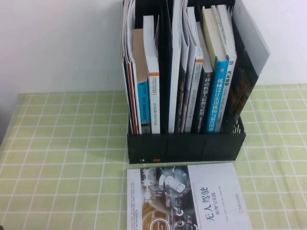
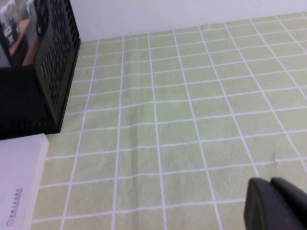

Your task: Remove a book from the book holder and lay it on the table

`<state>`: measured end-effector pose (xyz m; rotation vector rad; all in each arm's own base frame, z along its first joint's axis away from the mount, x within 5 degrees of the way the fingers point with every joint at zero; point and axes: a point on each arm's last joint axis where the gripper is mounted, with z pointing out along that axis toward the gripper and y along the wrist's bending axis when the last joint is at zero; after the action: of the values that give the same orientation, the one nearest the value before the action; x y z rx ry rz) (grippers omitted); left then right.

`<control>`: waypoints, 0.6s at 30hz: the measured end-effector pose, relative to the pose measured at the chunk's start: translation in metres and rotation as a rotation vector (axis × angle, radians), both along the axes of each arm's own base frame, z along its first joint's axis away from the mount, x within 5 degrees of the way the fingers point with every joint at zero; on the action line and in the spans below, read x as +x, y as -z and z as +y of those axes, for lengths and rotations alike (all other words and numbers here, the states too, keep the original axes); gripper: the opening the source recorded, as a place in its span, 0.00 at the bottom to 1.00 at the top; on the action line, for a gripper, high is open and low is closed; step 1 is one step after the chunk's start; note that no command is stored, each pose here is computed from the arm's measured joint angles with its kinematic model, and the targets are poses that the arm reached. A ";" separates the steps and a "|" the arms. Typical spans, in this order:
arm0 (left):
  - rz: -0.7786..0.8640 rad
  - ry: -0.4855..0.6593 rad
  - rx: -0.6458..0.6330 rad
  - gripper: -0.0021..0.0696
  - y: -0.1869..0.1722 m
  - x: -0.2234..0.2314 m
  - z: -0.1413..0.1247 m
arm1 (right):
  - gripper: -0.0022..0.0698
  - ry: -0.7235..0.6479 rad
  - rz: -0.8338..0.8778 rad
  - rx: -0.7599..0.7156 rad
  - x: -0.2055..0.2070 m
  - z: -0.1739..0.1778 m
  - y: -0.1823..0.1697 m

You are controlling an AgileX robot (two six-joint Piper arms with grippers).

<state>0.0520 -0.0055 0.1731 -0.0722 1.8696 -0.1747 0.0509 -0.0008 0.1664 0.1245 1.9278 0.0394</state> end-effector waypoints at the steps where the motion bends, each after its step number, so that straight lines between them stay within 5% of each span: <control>1: 0.000 0.000 0.000 0.03 0.000 0.000 0.000 | 0.03 0.000 0.000 0.000 0.000 0.000 0.000; 18: -0.001 -0.001 0.017 0.03 0.000 0.000 0.001 | 0.03 0.000 0.000 0.000 0.000 0.000 0.000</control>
<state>0.0521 -0.0050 0.1730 -0.0614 1.8697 -0.1574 0.0509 -0.0008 0.1664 0.1245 1.9278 0.0394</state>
